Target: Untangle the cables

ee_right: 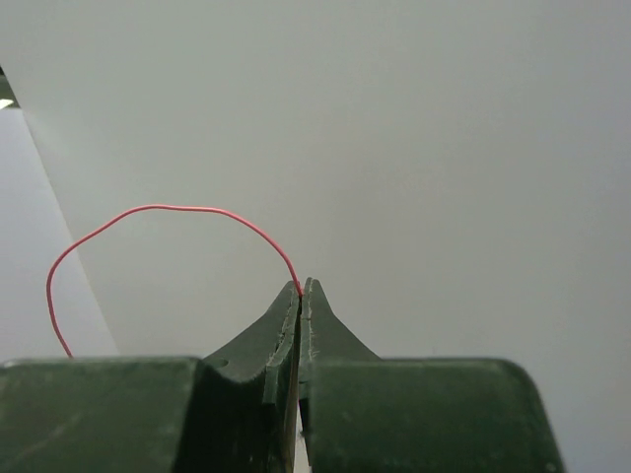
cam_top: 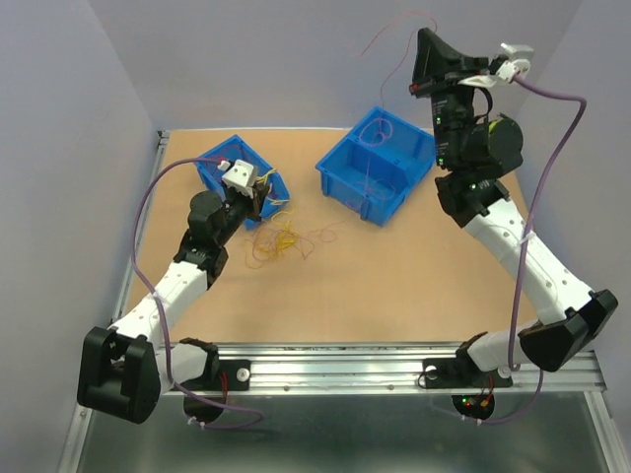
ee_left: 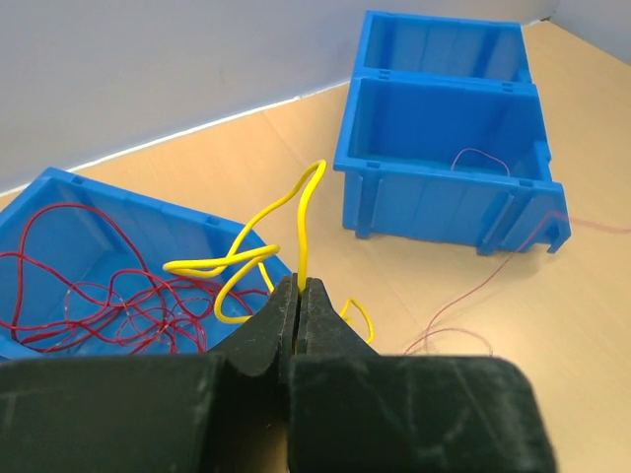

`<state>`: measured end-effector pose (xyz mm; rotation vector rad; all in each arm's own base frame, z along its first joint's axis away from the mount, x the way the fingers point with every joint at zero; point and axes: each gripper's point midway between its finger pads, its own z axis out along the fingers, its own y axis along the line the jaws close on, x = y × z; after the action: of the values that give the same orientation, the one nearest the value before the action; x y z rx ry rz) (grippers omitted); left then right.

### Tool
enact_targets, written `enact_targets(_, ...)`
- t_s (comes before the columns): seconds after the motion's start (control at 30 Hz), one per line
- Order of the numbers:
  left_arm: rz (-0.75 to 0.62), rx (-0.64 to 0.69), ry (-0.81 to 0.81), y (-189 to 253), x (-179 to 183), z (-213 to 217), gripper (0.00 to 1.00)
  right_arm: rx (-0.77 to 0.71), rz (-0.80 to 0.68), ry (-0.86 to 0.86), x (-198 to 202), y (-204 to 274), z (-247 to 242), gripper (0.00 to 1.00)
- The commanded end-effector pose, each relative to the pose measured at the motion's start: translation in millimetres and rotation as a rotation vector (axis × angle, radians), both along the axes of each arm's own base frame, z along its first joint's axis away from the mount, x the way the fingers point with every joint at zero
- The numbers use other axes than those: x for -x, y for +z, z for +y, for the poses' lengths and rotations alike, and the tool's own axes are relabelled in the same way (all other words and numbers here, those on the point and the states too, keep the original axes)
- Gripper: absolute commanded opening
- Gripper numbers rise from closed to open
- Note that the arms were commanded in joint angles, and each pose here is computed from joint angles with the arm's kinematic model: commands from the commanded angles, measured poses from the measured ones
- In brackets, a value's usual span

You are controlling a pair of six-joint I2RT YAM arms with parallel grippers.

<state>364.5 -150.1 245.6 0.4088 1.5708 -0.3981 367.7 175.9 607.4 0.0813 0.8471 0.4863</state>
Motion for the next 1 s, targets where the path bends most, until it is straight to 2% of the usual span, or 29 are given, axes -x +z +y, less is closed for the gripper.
enact_targets(0.0, -0.090, 0.016, -0.046, 33, -5, -11, 0.00, -0.033, -0.139, 0.010, 31, 76, -11, 0.01)
enact_targets(0.17, -0.065, 0.009, -0.060, 25, -9, -14, 0.00, -0.108, -0.259, -0.004, 49, 130, -25, 0.00)
enact_targets(0.2, -0.066, 0.010, -0.062, 26, -9, -14, 0.00, -0.101, -0.244, -0.010, 40, 124, -20, 0.00)
enact_targets(0.23, -0.063, 0.010, -0.063, 25, -9, -15, 0.00, -0.132, -0.285, -0.018, 51, 140, -29, 0.01)
enact_targets(0.43, -0.059, 0.013, -0.072, 25, -8, -16, 0.00, -0.197, -0.375, -0.103, 46, 161, -38, 0.01)
enact_targets(0.6, -0.055, 0.011, -0.080, 24, -7, -17, 0.00, -0.235, -0.395, -0.129, 29, 160, -37, 0.01)
enact_targets(0.97, -0.058, 0.012, -0.097, 25, -4, -19, 0.00, -0.296, -0.463, -0.032, -7, 151, -34, 0.01)
